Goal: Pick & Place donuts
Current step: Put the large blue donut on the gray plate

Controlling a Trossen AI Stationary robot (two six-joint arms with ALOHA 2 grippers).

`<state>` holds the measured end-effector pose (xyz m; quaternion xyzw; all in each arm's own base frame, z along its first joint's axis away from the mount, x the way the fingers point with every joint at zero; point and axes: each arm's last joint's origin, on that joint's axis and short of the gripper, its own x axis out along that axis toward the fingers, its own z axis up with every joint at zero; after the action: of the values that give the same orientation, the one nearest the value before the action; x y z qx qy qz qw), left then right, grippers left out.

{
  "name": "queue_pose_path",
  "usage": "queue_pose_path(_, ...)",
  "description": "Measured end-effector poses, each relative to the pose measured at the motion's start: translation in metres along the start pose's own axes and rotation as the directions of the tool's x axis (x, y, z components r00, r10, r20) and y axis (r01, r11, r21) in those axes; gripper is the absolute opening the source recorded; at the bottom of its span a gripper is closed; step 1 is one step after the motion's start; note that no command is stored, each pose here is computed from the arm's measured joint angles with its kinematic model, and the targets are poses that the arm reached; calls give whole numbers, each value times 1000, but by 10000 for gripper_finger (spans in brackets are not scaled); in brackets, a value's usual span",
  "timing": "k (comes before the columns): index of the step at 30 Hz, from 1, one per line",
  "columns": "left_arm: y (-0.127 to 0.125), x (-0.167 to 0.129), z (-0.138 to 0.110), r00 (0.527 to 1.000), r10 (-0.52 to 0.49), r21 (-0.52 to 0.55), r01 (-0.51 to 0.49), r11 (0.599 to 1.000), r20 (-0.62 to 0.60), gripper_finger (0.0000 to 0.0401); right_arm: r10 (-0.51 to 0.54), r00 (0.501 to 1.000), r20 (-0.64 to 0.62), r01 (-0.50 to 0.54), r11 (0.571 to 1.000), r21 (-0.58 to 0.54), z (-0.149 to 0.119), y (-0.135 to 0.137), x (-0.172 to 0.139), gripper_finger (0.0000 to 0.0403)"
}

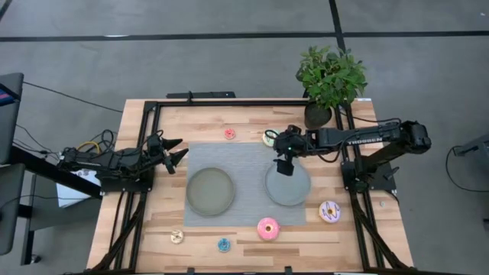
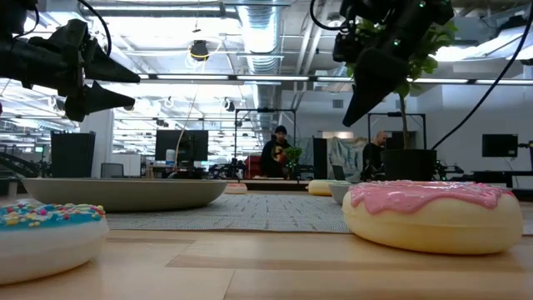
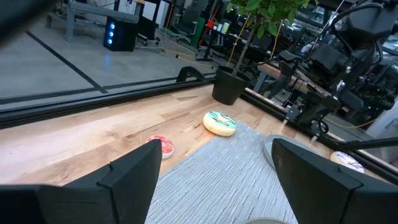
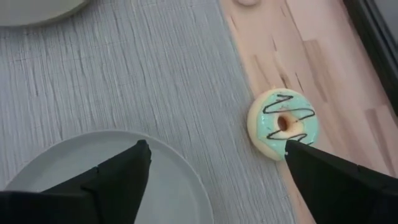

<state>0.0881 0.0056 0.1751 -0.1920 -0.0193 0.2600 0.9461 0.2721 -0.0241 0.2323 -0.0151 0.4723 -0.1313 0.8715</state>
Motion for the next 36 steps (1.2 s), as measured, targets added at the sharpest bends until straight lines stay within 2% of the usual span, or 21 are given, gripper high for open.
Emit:
queue_pose_path(6,0,0,0,1000,0,3,0,1000,0,298,-20,995,94,9,993,119,11,-10,6,352)
queue_pose_path(12,0,0,0,1000,0,4,0,1000,0,298,29,996,-83,-8,970,243,9,-28,31,354)
queue_pose_path(14,0,0,0,1000,0,4,0,1000,0,298,33,995,-99,-5,962,274,14,-32,40,353)
queue_pose_path(25,0,0,0,1000,-1,3,1,1000,-1,298,10,975,-221,72,932,355,37,-63,70,352)
queue_pose_path(36,0,0,0,1000,3,3,-3,1000,1,298,39,979,-202,38,932,360,46,-75,68,354)
